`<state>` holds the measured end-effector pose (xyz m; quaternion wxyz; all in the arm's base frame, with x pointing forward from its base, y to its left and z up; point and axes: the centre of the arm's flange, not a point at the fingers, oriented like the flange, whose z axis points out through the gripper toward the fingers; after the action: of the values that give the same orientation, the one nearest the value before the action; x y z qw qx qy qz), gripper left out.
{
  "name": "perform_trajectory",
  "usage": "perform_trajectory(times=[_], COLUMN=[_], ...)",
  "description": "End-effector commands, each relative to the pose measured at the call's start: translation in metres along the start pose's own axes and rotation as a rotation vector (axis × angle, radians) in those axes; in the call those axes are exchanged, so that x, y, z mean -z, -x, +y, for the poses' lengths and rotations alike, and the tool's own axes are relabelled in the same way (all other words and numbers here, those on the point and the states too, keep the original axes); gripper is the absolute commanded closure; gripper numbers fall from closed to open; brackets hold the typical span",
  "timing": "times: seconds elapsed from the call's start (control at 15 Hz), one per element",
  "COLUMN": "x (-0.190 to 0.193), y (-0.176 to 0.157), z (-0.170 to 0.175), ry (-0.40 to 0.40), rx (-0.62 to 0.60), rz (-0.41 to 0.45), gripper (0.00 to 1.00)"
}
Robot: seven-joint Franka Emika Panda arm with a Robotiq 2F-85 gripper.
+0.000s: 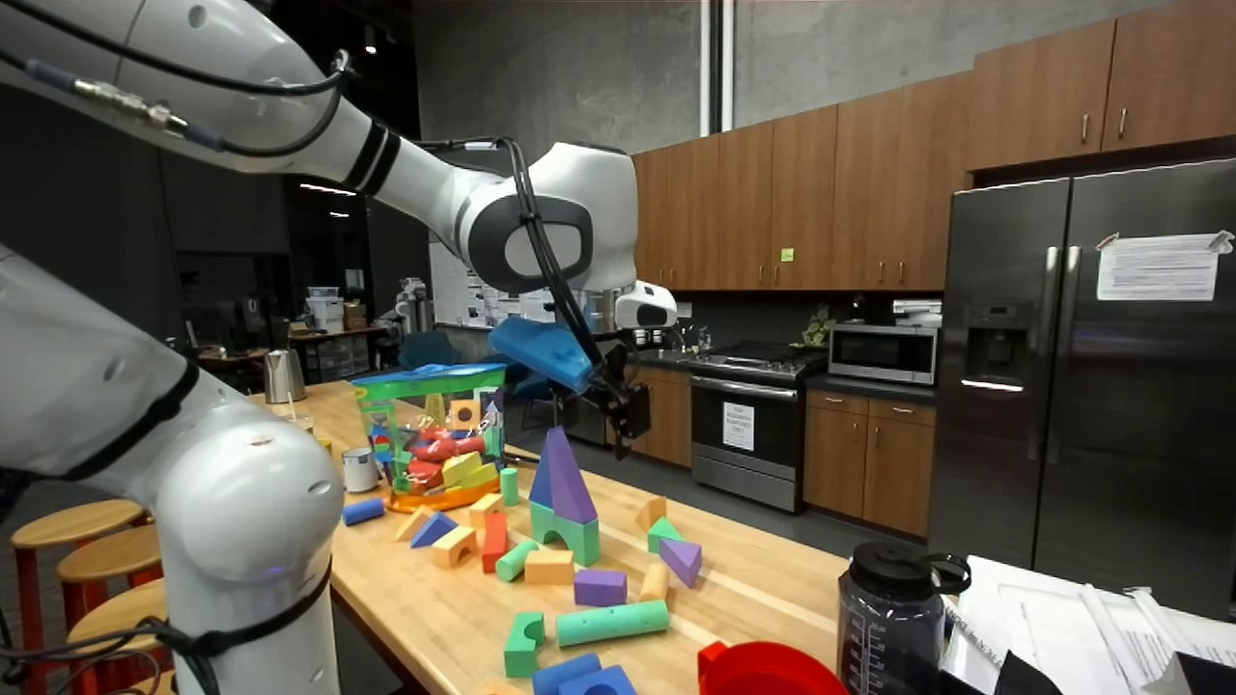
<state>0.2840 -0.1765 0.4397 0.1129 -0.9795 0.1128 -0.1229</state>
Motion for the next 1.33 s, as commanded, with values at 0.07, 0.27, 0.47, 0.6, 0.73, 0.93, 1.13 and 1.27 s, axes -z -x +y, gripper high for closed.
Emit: perform_trajectory(times=[0.07, 0.27, 0.47, 0.6, 0.73, 0.93, 1.13, 1.27], x=[-0.021, -0.057, -0.090, -0.108, -0.118, -0.136, -0.143, -0.146], y=[0.005, 0.016, 0.019, 0.019, 0.014, 0.007, -0.005, -0.007], z=[-0.013, -0.034, -0.053, -0.065, -0.074, -0.077, -0.054, -0.040], ry=[0.023, -0.001, 0.009, 0.060, 0.100, 0.139, 0.164, 0.142], rx=[-0.013, 0.013, 0.033, 0.040, 0.052, 0.058, -0.047, -0.106], rz=[-0.053, -0.125, -0.183, -0.183, -0.183, -0.187, -0.164, -0.164], gripper=[0.00, 0.00, 0.00, 0.00, 0.00, 0.00, 0.00, 0.00])
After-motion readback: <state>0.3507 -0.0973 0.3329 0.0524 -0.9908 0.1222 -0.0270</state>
